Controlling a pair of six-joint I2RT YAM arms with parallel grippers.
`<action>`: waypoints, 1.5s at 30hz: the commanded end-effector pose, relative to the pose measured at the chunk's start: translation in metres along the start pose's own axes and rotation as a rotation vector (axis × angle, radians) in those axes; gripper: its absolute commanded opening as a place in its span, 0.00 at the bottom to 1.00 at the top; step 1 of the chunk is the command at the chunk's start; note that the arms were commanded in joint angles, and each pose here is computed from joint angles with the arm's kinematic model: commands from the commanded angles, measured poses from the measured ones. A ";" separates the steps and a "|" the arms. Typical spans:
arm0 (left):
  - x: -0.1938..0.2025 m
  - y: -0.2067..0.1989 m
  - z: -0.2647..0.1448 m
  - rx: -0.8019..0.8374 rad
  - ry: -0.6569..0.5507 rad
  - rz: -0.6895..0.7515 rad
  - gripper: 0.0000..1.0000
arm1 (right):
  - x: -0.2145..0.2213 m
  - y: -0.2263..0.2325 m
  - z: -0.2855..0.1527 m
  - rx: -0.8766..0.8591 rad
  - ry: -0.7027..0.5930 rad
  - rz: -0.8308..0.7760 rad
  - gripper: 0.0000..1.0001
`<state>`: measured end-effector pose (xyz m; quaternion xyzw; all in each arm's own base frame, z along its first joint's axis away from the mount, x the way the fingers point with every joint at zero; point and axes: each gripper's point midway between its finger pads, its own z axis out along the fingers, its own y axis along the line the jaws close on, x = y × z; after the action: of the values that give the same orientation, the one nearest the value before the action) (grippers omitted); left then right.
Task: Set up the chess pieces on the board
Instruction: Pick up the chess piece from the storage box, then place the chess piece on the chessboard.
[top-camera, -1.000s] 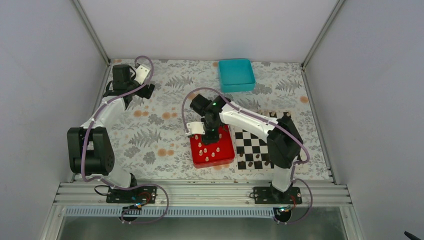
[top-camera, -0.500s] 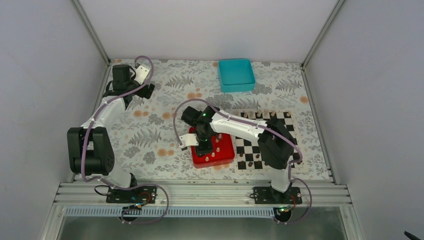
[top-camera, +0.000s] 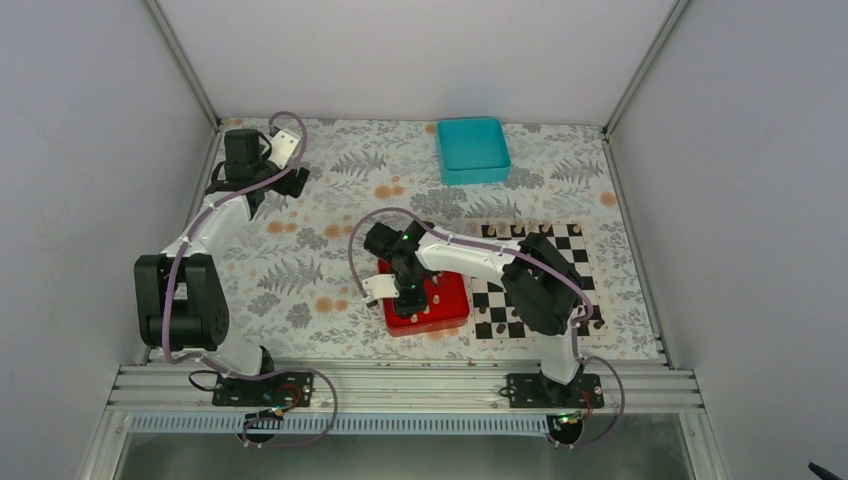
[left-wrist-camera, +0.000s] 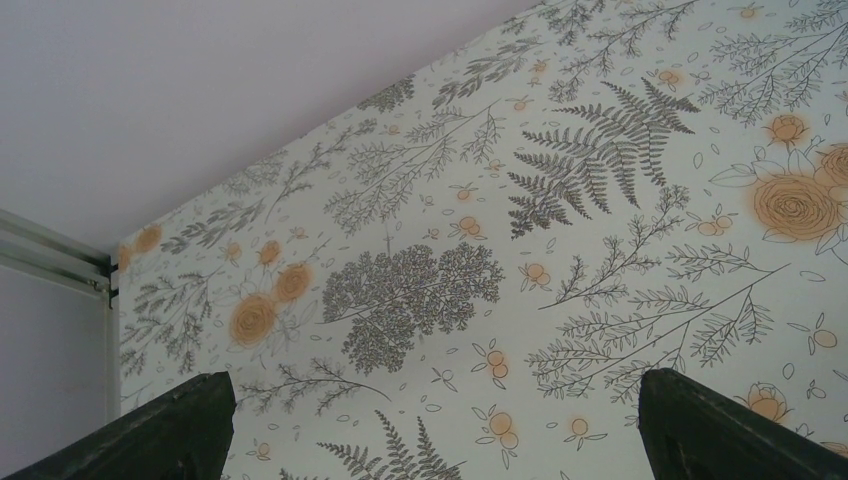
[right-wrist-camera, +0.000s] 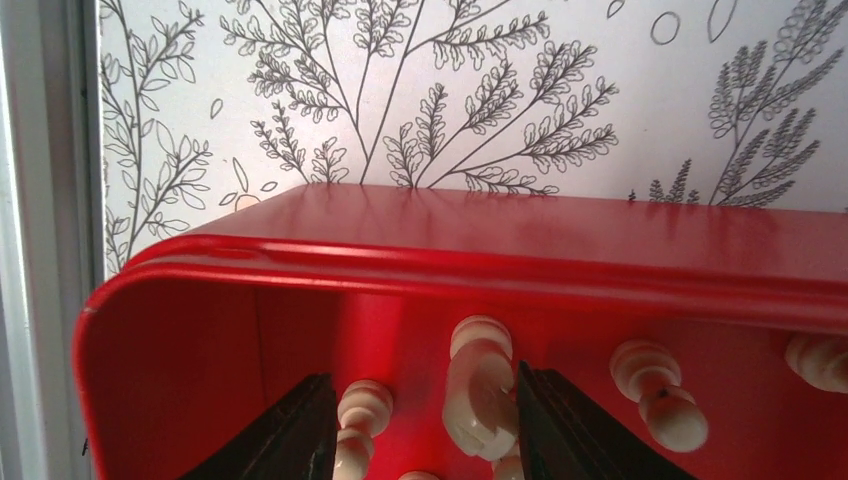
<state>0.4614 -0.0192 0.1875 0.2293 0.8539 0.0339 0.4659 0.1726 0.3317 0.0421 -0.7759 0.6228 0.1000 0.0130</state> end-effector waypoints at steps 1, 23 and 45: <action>-0.003 0.003 -0.005 -0.012 -0.018 0.000 1.00 | 0.002 0.001 0.013 -0.002 0.021 -0.001 0.46; -0.003 0.003 -0.005 -0.010 -0.022 -0.001 1.00 | 0.018 -0.057 -0.094 0.212 -0.108 0.125 0.08; -0.006 0.002 -0.008 0.001 -0.036 -0.002 1.00 | 0.405 -0.138 -0.149 0.377 -0.033 0.972 0.09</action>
<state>0.4613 -0.0183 0.1881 0.2286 0.8537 0.0337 0.4667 0.4130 -0.0340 0.1284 -0.3804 0.9137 -0.0177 0.1421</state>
